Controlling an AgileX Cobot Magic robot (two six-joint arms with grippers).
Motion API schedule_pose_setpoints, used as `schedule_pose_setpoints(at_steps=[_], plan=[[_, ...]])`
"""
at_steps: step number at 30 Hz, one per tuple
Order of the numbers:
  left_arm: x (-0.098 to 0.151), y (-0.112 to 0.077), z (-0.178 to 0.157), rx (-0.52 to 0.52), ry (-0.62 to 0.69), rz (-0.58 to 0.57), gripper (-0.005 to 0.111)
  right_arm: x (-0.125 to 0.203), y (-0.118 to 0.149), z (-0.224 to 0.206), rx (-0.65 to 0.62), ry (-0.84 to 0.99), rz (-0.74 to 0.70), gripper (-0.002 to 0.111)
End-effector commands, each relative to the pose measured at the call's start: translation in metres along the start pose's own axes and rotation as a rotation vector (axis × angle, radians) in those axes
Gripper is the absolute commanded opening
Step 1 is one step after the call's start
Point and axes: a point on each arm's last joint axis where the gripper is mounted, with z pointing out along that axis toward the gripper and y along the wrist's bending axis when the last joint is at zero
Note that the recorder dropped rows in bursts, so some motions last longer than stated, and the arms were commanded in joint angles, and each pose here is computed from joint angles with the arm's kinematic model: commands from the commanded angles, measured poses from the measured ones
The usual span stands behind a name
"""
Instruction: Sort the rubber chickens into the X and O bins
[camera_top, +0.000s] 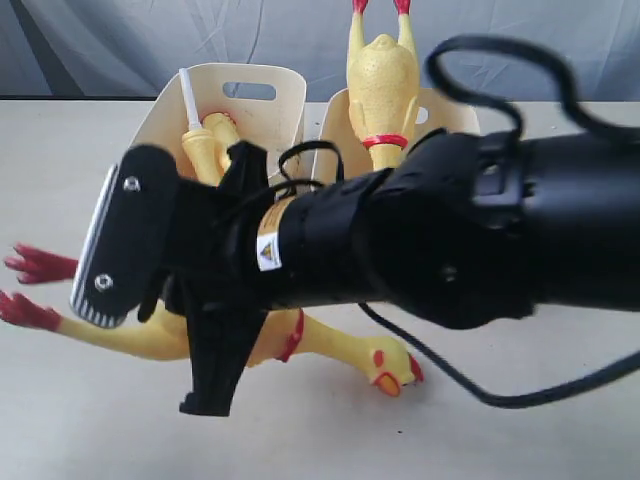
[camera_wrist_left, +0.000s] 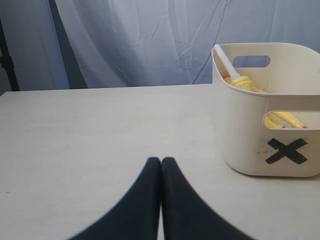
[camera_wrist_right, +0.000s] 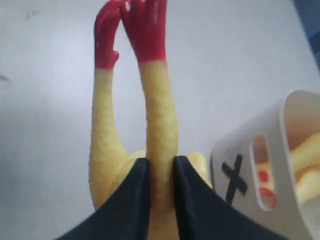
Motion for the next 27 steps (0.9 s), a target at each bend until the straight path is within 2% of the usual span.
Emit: schedule_pose_setpoints(at_steps=[1,9,15,19,27], plan=[[-0.001,0.0,0.0,0.005,-0.006,-0.003,0.0,-0.027,-0.019,-0.051,0.143,-0.206,0.057,-0.001],[-0.001,0.0,0.0,0.005,-0.006,-0.003,0.0,-0.058,-0.048,-0.144,0.449,-0.602,0.16,-0.001],[-0.001,0.0,0.0,0.005,-0.006,-0.003,0.0,-0.064,-0.06,-0.198,0.651,-0.821,0.223,-0.001],[-0.001,0.0,0.0,0.005,-0.006,-0.003,0.0,-0.053,-0.073,-0.207,0.745,-0.796,0.274,-0.001],[-0.001,0.0,0.0,0.005,-0.006,-0.003,0.0,-0.02,-0.106,-0.203,0.872,-0.68,0.481,-0.001]])
